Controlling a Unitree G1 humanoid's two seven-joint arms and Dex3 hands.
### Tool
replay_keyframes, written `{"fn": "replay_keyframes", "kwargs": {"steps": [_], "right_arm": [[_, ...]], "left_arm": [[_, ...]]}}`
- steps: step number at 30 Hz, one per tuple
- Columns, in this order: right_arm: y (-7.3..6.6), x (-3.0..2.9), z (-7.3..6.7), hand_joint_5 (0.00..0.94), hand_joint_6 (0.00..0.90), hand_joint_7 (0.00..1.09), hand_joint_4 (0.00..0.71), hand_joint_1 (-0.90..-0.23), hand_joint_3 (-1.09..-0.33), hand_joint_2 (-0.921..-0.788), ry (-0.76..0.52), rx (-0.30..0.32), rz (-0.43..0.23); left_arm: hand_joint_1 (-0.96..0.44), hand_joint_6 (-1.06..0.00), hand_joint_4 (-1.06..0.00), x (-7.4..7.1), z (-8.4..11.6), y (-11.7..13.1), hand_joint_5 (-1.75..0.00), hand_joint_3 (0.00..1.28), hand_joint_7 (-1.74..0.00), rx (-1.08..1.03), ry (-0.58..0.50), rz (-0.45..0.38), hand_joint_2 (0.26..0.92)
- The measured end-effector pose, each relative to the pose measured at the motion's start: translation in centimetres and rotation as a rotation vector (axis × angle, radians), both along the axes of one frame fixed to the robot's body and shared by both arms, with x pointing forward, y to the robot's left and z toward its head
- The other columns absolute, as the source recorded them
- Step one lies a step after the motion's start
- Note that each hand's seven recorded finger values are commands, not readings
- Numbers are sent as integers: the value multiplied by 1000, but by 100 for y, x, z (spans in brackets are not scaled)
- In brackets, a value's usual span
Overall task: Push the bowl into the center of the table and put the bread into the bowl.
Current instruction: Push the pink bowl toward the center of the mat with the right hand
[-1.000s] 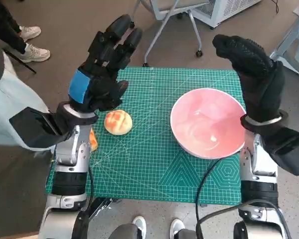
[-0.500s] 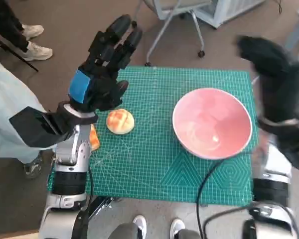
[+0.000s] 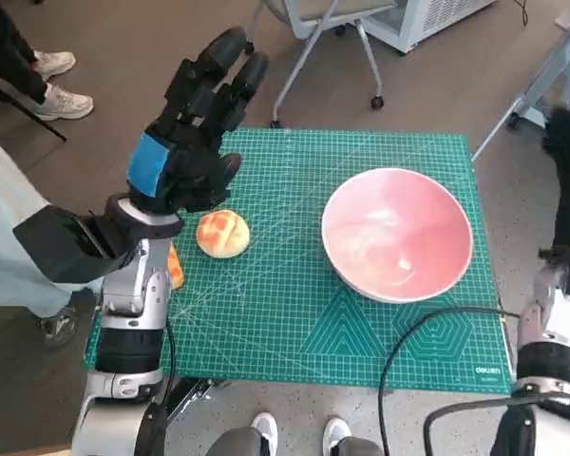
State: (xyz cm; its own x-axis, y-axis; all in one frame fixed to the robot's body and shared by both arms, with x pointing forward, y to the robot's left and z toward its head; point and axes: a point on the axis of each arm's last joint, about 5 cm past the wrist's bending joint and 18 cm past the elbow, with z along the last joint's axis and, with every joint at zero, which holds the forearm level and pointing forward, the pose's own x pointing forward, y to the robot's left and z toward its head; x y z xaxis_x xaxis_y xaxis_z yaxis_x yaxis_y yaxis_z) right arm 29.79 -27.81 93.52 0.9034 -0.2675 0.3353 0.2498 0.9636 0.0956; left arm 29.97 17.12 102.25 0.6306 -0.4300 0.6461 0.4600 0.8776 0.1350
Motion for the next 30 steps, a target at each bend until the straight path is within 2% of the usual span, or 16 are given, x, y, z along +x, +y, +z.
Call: {"fn": "replay_keyframes", "kwargs": {"steps": [5, 9, 15, 22, 25, 30], "right_arm": [[71, -21, -185, 0, 168, 164, 91, -581, -783, -921, 127, 81, -12], [139, -16, -258, 2, 175, 160, 96, -591, -796, -921, 183, 120, -8], [304, -5, -382, 4, 180, 156, 100, -600, -792, -921, 250, 213, 28], [523, 18, -478, 11, 203, 158, 123, -610, -737, -921, 292, 300, 81], [602, 38, -489, 13, 210, 159, 131, -591, -723, -921, 297, 334, 103], [733, 84, -480, 11, 207, 156, 137, -541, -771, -921, 288, 403, 150]], "left_arm": [[-651, 1, -139, -7, -2, 5, -1, 484, -347, 3, -1, 2, 921], [-651, 1, -139, -13, 6, 14, 0, 483, -335, 6, -6, 5, 921], [-652, 1, -136, -17, 13, 40, 0, 483, -328, 13, -9, 12, 921], [-654, 1, -138, -22, 9, 77, -1, 481, -329, 18, -8, 24, 921], [-657, 1, -139, -24, 12, 94, -2, 479, -331, 20, -9, 30, 921], [-662, 1, -140, -31, 9, 126, -2, 478, -333, 27, -11, 43, 921]]}}
